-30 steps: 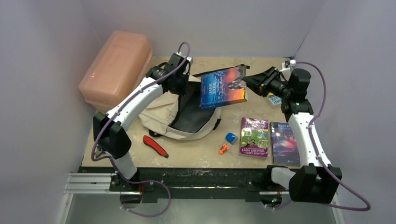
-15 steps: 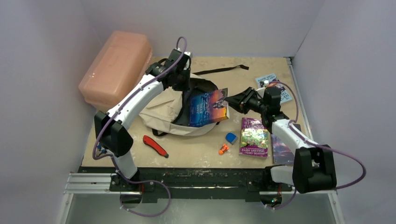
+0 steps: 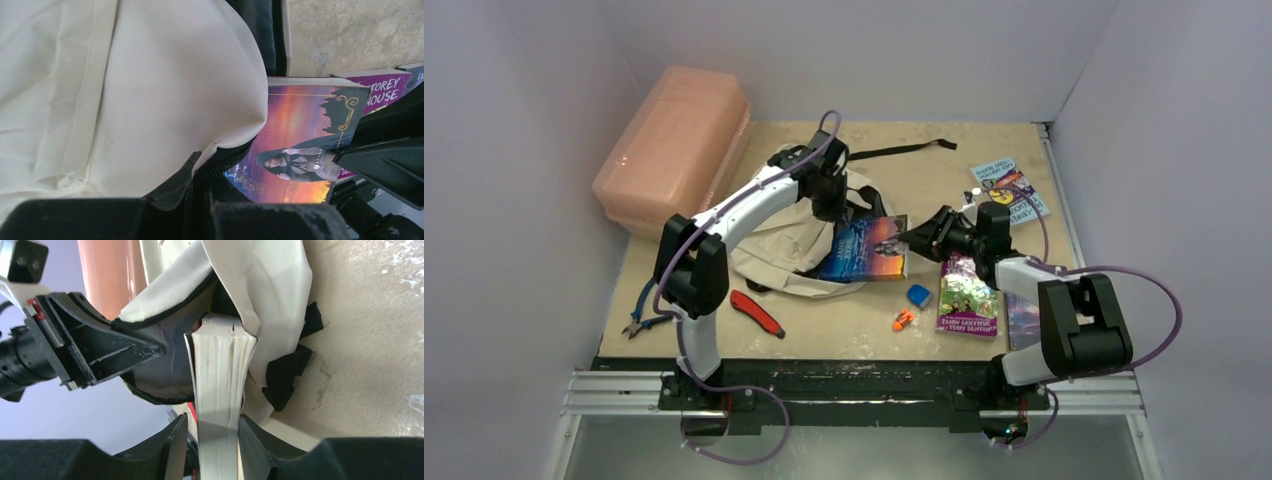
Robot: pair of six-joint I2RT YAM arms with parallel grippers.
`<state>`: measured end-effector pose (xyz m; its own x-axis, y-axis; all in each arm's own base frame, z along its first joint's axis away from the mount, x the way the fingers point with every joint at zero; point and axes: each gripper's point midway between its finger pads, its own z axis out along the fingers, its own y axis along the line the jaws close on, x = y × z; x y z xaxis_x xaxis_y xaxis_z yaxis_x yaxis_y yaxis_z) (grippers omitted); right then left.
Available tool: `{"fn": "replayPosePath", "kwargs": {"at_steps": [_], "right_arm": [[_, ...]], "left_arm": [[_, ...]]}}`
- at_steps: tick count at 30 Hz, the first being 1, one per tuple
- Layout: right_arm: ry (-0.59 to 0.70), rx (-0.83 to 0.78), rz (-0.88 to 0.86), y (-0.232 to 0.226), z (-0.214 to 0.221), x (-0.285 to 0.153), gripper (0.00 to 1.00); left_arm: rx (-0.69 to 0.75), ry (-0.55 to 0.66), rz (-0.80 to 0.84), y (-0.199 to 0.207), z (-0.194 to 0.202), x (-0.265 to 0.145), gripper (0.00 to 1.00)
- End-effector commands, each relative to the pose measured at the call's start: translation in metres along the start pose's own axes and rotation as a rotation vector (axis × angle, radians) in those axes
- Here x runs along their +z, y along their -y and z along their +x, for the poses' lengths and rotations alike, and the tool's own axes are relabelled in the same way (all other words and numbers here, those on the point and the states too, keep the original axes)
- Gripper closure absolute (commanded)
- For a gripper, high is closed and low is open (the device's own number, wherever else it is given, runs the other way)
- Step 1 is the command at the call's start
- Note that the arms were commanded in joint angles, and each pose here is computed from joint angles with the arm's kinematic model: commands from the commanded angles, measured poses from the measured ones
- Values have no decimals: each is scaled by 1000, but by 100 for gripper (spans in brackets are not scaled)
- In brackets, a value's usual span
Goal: Pack the student bag
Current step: Place the book in the student bag.
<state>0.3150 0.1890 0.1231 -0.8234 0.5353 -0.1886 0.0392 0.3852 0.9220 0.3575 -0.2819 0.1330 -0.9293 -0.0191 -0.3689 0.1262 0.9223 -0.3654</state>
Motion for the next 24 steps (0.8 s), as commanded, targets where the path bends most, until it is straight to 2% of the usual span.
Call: {"fn": "replayPosePath", "kwargs": {"at_steps": [1,4,11,15,19,24], "right_arm": [[-79,-123,-97,-15,13,5,51],[-107,-117,-94,-9,18,12,40],[-153,-122,-90,3,30,24,32],[-170,-116,-106,14,35,33,32],[-167,-90,-156,16,35,39,43],[-176,-62,-185,1,37,32,77]], "left_arm": [[-25,8,78,21,-2,6,100],[-17,3,77,23,1,7,100],[-6,7,80,25,0,5,100],[-2,4,91,27,-1,5,100],[7,1,98,29,0,3,100],[44,32,82,28,-5,-10,100]]}}
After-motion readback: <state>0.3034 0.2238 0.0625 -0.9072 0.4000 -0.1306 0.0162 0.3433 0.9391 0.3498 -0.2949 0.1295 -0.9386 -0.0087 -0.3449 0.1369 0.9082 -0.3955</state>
